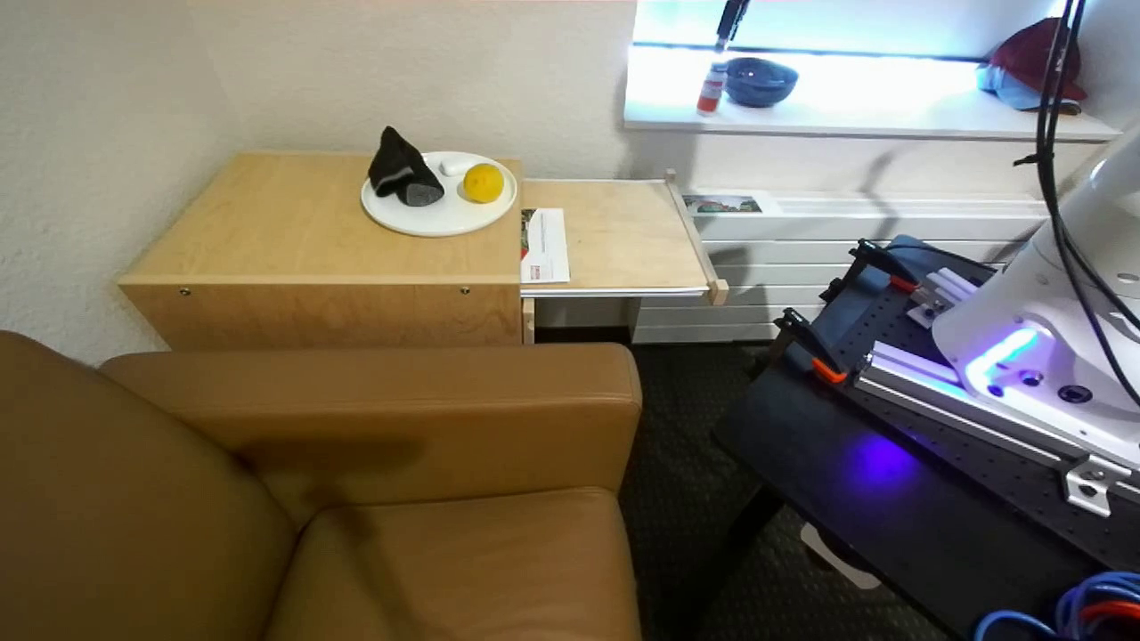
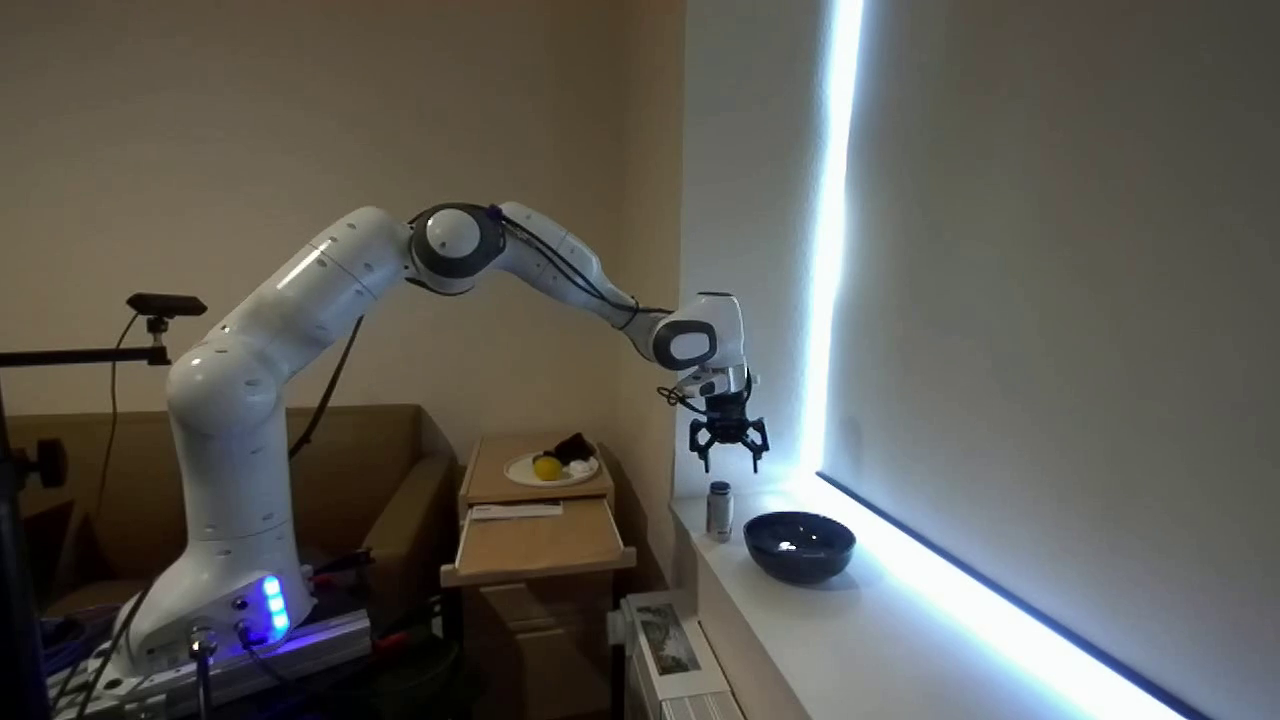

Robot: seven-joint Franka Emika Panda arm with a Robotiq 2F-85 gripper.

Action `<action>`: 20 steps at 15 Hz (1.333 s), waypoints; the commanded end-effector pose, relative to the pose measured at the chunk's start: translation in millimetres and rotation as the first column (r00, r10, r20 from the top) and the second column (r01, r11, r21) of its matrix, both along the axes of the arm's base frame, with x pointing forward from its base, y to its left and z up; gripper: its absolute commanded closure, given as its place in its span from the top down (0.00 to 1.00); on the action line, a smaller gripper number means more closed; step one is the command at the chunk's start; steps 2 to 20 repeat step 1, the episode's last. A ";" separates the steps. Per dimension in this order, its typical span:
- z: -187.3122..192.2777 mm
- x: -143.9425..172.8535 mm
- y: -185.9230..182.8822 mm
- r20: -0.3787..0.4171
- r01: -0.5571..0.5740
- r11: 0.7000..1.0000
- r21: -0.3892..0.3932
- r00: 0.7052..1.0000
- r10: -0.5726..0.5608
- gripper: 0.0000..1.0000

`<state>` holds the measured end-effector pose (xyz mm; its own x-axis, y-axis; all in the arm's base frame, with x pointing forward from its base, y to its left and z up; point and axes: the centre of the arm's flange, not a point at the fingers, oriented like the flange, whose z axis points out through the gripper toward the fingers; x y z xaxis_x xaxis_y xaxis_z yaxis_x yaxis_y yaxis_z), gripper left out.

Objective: Pick the bottle and put it on the windowsill

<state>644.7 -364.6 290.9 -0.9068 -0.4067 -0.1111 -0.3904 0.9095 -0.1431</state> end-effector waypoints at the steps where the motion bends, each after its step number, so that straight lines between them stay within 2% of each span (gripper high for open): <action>1: 13.9 -6.4 -4.0 0.018 -0.021 1.000 0.003 1.000 0.021 1.00; 20: 13.9 -6.4 -4.0 0.018 -0.021 1.000 0.003 1.000 0.021 1.00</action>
